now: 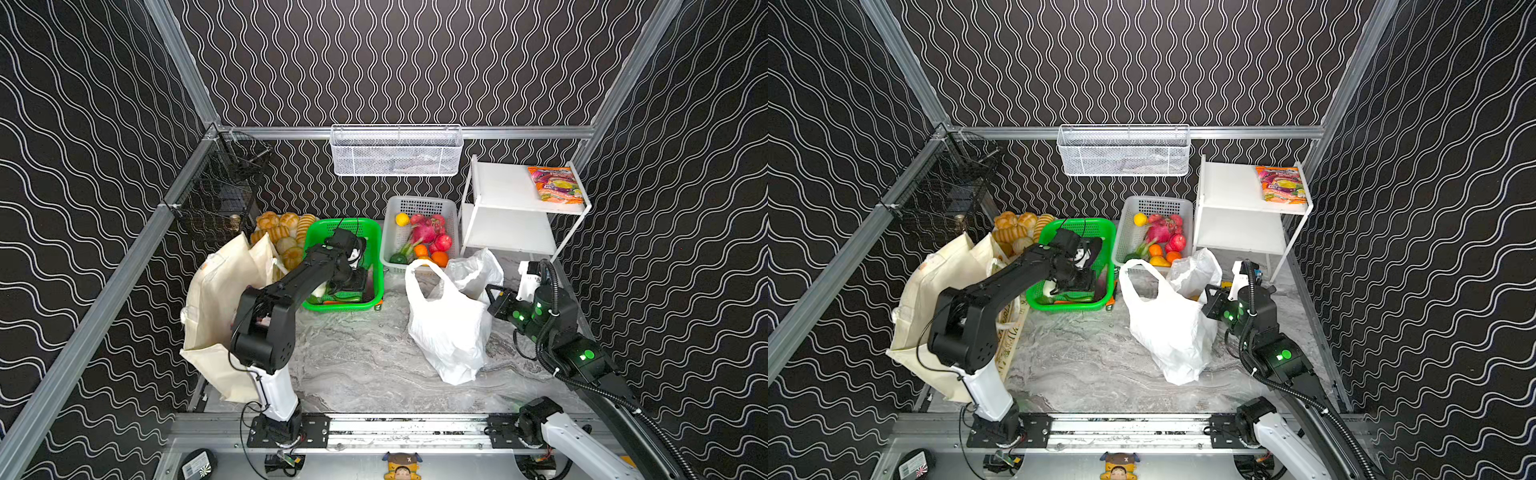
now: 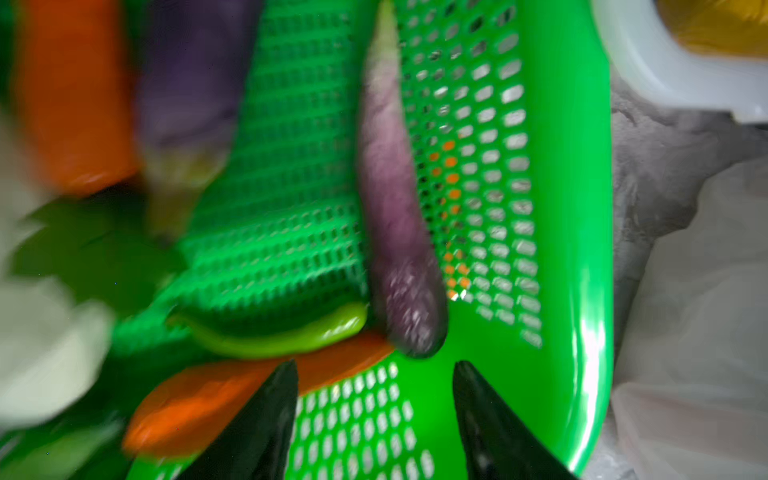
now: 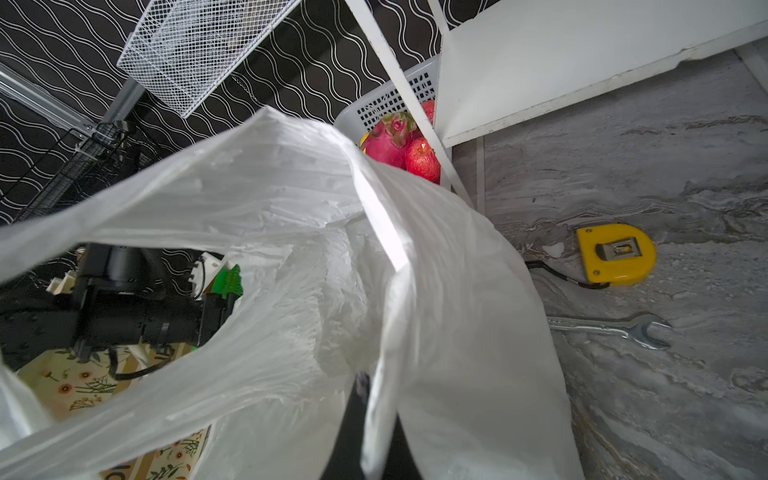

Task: Place the mixed food into the grocery bags and tie them
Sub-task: 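Grasp the long purple eggplant in the green basket with the left gripper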

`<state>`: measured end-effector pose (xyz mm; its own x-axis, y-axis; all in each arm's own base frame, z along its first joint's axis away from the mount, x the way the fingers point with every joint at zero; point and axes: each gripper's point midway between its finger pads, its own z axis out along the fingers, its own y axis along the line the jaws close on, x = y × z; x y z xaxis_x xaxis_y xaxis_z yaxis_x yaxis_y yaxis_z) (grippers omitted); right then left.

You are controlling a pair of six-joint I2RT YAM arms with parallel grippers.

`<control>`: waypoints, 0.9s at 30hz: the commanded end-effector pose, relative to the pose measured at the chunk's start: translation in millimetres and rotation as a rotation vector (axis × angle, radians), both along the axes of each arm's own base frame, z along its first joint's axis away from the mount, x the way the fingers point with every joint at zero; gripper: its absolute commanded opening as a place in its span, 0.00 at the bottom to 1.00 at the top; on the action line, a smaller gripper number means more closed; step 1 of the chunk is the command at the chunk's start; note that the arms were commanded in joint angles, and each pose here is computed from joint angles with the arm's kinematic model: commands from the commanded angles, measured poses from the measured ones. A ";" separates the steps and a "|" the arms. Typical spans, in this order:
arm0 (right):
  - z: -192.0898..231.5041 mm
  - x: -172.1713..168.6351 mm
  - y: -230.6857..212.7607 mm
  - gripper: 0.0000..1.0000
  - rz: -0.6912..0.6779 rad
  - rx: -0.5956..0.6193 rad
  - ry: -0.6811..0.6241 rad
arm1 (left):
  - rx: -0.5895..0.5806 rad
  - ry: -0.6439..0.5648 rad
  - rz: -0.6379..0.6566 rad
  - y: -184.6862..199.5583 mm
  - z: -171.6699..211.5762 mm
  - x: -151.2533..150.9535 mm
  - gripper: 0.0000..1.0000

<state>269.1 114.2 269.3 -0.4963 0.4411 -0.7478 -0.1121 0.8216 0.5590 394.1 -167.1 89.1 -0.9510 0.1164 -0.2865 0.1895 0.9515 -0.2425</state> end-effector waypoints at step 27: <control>11.7 -0.3 7.5 0.00 0.031 0.048 -0.026 | 0.023 -0.056 -0.161 -15.2 21.3 41.4 0.40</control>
<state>266.9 119.0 274.4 -0.5048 0.4449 -0.7398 -0.1353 0.8056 0.5768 437.4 -180.9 90.8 -0.9285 0.2447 -0.2793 0.3064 0.9298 -0.2040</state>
